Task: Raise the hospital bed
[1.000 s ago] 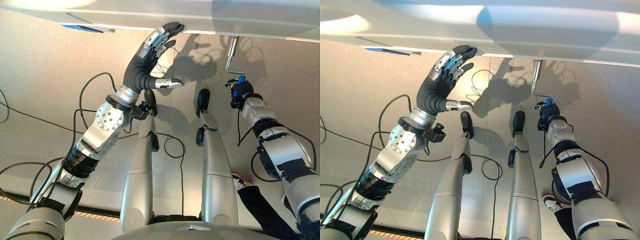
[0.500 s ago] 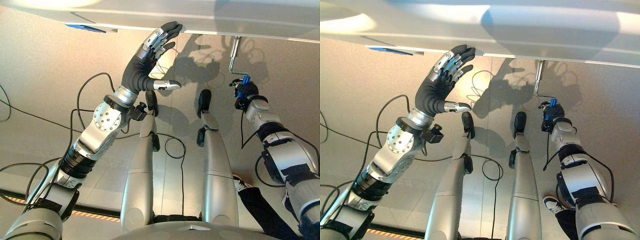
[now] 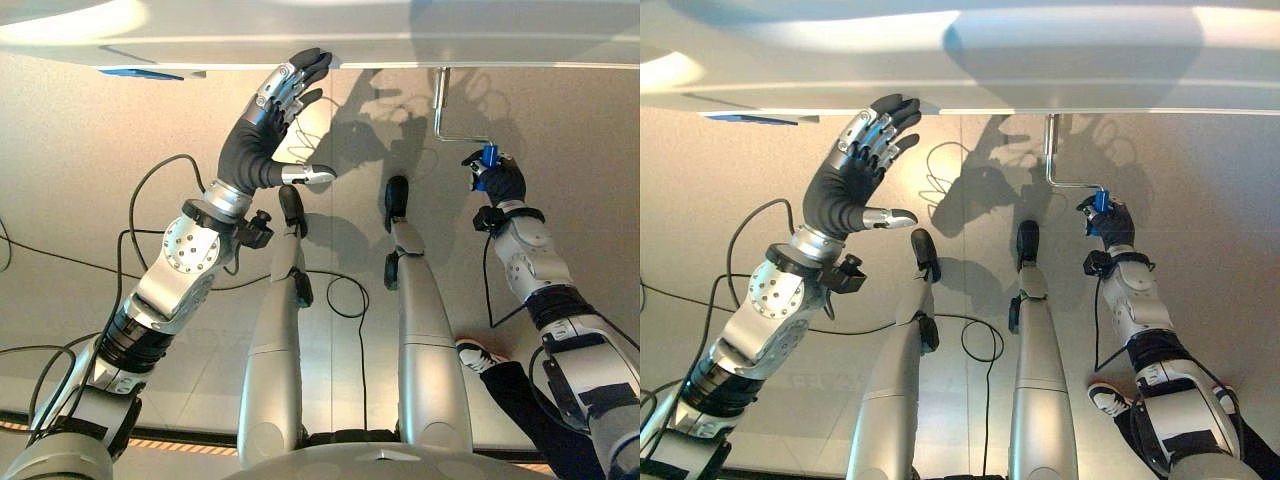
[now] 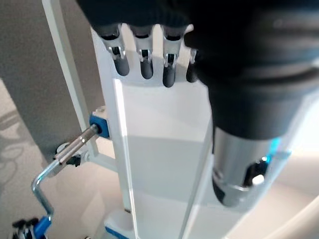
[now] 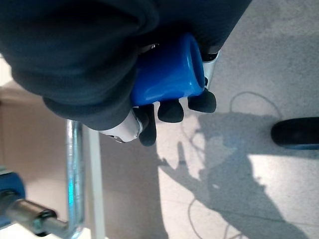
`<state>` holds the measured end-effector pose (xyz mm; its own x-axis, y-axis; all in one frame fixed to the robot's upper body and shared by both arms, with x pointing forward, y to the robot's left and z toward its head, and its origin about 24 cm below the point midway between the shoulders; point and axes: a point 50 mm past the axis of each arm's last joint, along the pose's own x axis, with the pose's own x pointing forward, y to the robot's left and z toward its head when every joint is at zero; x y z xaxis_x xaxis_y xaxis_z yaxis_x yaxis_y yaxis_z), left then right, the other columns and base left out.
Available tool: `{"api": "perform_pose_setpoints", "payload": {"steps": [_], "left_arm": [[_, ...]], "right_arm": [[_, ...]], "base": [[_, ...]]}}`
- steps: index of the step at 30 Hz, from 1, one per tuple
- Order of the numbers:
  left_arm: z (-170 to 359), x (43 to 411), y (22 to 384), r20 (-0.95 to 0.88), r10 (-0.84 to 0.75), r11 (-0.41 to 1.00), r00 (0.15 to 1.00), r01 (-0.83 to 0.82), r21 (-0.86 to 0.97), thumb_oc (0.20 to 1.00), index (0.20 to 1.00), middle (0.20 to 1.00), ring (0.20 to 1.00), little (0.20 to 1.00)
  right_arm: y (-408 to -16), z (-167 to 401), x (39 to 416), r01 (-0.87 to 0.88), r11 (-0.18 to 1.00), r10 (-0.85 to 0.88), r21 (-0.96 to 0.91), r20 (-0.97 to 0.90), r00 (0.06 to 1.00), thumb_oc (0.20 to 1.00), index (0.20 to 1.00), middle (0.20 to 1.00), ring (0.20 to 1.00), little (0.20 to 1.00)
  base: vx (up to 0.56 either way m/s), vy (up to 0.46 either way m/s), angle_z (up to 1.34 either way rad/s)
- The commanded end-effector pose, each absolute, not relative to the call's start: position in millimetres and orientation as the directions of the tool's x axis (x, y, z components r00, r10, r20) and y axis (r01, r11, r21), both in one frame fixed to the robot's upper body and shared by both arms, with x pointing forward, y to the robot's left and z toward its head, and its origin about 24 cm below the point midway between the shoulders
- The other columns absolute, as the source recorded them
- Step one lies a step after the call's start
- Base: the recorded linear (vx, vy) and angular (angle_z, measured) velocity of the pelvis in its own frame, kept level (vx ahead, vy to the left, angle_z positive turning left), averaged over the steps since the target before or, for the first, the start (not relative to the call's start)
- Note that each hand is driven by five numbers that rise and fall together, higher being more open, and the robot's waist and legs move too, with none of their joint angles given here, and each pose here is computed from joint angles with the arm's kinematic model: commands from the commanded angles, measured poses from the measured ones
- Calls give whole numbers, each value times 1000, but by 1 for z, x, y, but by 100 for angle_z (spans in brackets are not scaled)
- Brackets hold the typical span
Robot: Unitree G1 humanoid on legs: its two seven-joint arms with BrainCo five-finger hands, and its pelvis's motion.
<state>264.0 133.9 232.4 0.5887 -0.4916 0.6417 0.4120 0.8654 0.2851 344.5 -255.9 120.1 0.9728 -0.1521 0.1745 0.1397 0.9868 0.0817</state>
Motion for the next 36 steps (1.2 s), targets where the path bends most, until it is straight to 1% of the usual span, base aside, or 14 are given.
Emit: {"api": "perform_pose_setpoints", "payload": {"steps": [1,5,10,15,16,17,18,20,21,24,25,30,33,36], "left_arm": [[252,238,136,736,-497,854,460,410,321,1000,1000,1000,1000,1000],[253,234,145,738,-491,861,462,384,333,1000,1000,1000,1000,1000],[255,230,153,738,-490,865,464,363,346,1000,1000,1000,1000,1000],[258,224,159,741,-494,864,454,354,359,1000,1000,1000,1000,1000],[259,221,159,743,-500,860,445,361,362,1000,1000,1000,1000,1000],[259,221,159,743,-499,860,445,361,361,1000,1000,1000,1000,1000],[259,219,160,747,-498,858,439,373,353,1000,1000,1000,1000,1000],[259,218,161,746,-499,858,440,375,352,1000,1000,1000,1000,1000],[258,218,162,745,-498,858,444,379,348,1000,1000,1000,1000,1000],[257,218,164,741,-498,858,450,375,349,1000,1000,1000,1000,1000],[257,217,163,741,-502,856,446,382,349,1000,1000,1000,1000,1000],[253,217,160,740,-500,851,450,412,324,1000,1000,1000,1000,1000],[252,219,153,739,-514,832,436,464,305,1000,1000,1000,1000,1000],[251,220,148,738,-520,821,430,491,292,1000,1000,1000,1000,1000]], "right_arm": [[-323,149,311,370,918,-397,145,326,858,200,200,200,200,200],[-317,175,290,297,940,-341,169,478,809,200,200,200,200,200],[-306,196,272,194,969,-248,155,586,771,200,200,200,200,200],[-286,217,255,18,990,-108,137,685,721,200,200,200,200,200],[-270,223,250,-110,986,-11,122,714,700,200,200,200,200,200],[-270,223,250,-111,986,-10,122,714,700,200,200,200,200,200],[-256,227,247,-219,969,71,110,731,678,200,200,200,200,200],[-250,227,247,-256,961,103,101,731,675,200,200,200,200,200],[-237,230,245,-345,935,181,77,734,654,200,200,200,200,200],[-224,234,243,-397,917,239,44,736,633,200,200,200,200,200],[-210,238,242,-492,869,282,61,755,592,200,200,200,200,200],[-184,237,241,-605,795,391,30,738,550,200,200,200,200,200],[-155,237,242,-717,697,523,-17,696,492,200,200,200,200,200],[-141,236,244,-762,647,560,-14,687,463,200,200,200,200,200]], "base": [[0,0,0],[0,0,0],[0,0,0],[0,0,0],[0,0,0],[0,0,0],[0,0,0],[0,0,0],[0,0,0],[0,0,0],[0,0,0],[0,6,1],[0,24,3],[-1,11,1]]}}
